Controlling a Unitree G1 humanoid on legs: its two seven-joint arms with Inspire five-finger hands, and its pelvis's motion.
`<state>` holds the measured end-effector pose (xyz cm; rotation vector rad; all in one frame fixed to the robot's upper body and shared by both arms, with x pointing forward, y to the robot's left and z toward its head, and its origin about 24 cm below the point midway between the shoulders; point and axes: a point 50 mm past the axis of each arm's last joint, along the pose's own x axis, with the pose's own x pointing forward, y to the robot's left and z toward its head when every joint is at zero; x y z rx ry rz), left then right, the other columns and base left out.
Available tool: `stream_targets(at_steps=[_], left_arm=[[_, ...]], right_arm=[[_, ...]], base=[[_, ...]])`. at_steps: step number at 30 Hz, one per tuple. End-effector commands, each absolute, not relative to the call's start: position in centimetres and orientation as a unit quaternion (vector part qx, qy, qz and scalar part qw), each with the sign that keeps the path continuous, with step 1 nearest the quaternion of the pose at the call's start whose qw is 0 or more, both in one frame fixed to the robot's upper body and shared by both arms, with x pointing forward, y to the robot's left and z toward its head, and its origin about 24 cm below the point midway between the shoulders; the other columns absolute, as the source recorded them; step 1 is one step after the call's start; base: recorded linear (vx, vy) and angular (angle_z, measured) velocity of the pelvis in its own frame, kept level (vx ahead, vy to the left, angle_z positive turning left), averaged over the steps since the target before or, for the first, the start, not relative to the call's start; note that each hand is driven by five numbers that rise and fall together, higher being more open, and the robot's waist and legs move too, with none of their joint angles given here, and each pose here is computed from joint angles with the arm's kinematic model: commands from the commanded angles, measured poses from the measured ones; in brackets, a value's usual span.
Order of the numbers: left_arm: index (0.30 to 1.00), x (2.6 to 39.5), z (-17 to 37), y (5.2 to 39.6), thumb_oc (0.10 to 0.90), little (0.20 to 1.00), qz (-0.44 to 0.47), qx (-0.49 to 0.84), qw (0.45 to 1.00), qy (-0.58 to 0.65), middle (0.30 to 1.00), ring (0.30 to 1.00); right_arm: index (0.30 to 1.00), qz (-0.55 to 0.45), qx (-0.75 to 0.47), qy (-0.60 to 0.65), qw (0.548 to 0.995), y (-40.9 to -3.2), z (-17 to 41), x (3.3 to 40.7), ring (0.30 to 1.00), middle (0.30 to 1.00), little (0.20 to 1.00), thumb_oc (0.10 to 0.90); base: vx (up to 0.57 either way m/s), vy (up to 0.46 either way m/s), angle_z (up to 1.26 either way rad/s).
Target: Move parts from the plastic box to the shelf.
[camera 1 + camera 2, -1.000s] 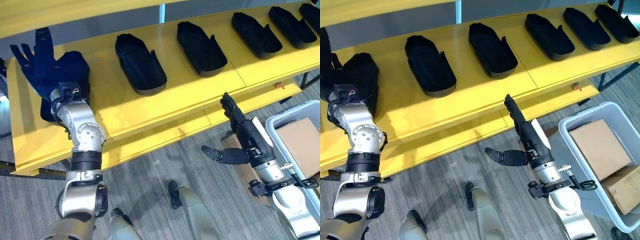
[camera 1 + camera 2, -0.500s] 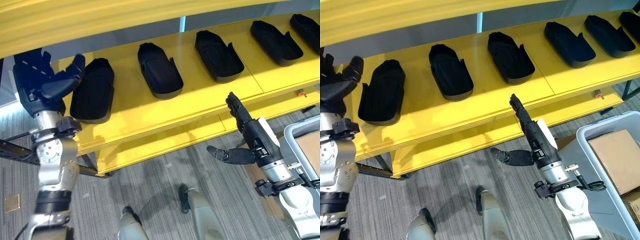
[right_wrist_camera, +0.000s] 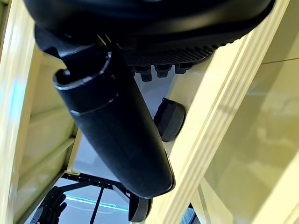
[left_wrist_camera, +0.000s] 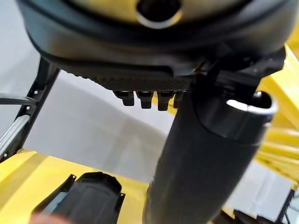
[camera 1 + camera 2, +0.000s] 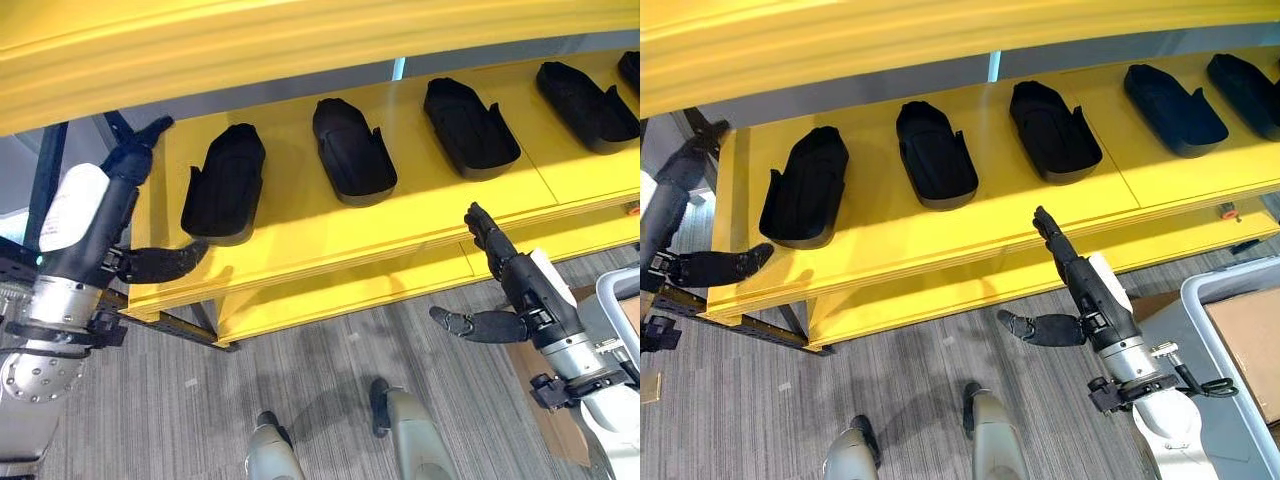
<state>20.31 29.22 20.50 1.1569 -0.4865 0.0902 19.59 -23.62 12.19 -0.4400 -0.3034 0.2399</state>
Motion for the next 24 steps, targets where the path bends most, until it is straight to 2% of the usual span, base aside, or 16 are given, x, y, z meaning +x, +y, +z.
stream_targets(at_steps=[1,7,24], left_arm=[[1.0,19.9,23.9,28.3,0.9,1.0,0.024,0.604,0.743,-0.289,1.0,1.0],[1.0,19.9,22.9,27.5,0.9,1.0,-0.022,0.677,0.69,-0.254,1.0,1.0],[1.0,21.8,23.1,27.9,0.9,1.0,-0.101,0.674,0.707,-0.19,1.0,1.0]], right_arm=[[1.0,0.112,-0.22,-0.281,0.927,-23.1,16.8,19.0,1.0,1.0,1.0,0.9],[1.0,0.111,-0.226,-0.275,0.928,-23.2,16.6,18.9,1.0,1.0,1.0,0.9],[1.0,0.117,-0.21,-0.263,0.934,-23.2,16.2,18.9,1.0,1.0,1.0,0.9]], base=[[0.0,0.0,0.0],[0.0,0.0,0.0],[0.0,0.0,0.0]])
